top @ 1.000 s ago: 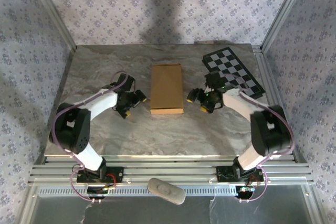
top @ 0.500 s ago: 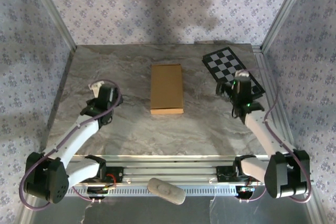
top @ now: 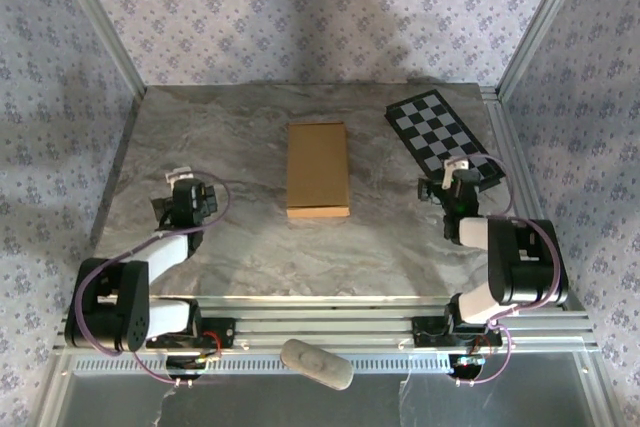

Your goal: Fold the paper box

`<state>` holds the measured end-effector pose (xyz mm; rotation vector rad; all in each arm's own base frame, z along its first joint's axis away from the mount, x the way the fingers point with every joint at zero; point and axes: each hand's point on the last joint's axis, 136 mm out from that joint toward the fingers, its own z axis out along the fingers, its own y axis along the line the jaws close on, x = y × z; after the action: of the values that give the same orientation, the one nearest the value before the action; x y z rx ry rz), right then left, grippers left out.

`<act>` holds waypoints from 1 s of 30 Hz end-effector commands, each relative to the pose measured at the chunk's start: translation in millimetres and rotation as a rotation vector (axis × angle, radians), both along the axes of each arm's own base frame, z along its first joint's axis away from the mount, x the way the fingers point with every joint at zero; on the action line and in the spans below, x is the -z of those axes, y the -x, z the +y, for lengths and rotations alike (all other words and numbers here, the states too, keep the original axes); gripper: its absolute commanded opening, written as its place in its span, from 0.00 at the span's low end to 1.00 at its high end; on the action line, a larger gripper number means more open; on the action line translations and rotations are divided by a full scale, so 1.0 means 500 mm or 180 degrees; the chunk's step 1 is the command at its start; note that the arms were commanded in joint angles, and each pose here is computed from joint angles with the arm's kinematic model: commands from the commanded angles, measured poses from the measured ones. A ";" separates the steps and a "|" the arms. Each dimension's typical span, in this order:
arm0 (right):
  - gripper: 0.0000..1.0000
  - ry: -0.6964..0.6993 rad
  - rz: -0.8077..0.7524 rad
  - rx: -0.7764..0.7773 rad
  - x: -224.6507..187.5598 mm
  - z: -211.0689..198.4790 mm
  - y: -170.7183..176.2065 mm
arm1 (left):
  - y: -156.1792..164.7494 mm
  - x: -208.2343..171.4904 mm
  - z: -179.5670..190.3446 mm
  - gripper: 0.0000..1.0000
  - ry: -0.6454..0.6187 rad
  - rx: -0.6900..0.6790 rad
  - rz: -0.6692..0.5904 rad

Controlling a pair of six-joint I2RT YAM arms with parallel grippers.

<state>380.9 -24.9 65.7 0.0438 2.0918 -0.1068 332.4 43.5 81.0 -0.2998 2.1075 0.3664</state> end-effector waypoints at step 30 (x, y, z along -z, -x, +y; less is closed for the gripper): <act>1.00 -0.0036 -0.0334 -0.0029 -0.034 0.007 -0.021 | -0.115 -0.023 -0.005 1.00 0.0181 0.0358 -0.0682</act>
<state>384.8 -18.9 76.6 0.0347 2.0131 -0.0807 385.9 40.6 83.2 -0.2377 1.9588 0.2193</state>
